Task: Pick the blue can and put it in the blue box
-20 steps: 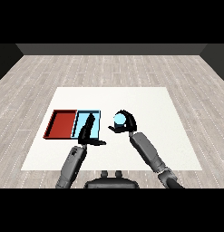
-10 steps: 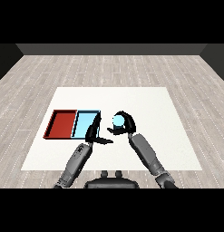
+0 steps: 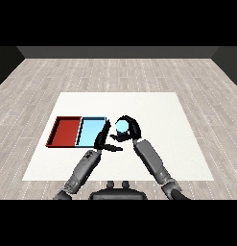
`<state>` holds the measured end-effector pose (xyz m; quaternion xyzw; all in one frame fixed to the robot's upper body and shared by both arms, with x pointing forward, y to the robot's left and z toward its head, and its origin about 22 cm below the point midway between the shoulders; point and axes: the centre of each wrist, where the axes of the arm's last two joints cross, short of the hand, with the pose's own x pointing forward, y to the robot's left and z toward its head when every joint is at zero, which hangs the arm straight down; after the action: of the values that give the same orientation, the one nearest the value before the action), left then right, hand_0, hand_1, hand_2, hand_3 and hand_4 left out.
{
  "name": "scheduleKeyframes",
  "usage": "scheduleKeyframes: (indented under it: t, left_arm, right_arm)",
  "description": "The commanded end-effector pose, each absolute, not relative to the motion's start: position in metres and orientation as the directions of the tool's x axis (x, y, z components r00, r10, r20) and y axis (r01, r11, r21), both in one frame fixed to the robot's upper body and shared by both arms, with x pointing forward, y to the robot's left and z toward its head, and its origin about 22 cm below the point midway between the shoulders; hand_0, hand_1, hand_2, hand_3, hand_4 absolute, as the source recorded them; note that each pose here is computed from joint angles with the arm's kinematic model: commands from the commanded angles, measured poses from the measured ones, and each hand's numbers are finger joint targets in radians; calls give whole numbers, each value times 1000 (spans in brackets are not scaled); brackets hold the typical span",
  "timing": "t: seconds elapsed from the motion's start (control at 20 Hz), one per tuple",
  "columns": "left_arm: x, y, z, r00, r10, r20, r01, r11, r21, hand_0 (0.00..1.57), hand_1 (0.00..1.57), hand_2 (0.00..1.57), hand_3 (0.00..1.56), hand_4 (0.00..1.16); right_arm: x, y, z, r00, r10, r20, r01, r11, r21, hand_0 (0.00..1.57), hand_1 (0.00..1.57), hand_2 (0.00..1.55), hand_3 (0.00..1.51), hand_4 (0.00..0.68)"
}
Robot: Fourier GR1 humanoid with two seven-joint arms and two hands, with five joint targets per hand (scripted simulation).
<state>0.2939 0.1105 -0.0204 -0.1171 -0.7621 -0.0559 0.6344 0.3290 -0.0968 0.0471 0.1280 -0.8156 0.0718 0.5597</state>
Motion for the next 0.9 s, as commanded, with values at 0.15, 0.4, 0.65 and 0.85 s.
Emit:
scheduleKeyframes:
  t: [0.15,0.4,0.65,0.85]
  left_arm:
    - [300,93,-24,-154,98,983,249,967,-58,0,0,0,0,0]
    - [309,95,-35,-162,122,979,280,957,-73,0,0,0,0,0]
    - [309,85,-22,-178,102,979,296,954,-46,0,0,0,0,0]
    - [301,77,-16,-169,100,981,288,957,-48,0,0,0,0,0]
  right_arm:
    - [324,-108,27,-335,-155,930,-324,945,41,1397,1397,1450,1411,677]
    - [328,-95,56,-349,-122,929,-329,944,0,1396,1396,1431,1395,654]
    - [325,-77,59,-354,-122,927,-348,937,-10,1419,1419,1430,1388,651]
    - [321,-72,36,-333,-134,933,-374,927,0,1420,1420,1442,1399,617]
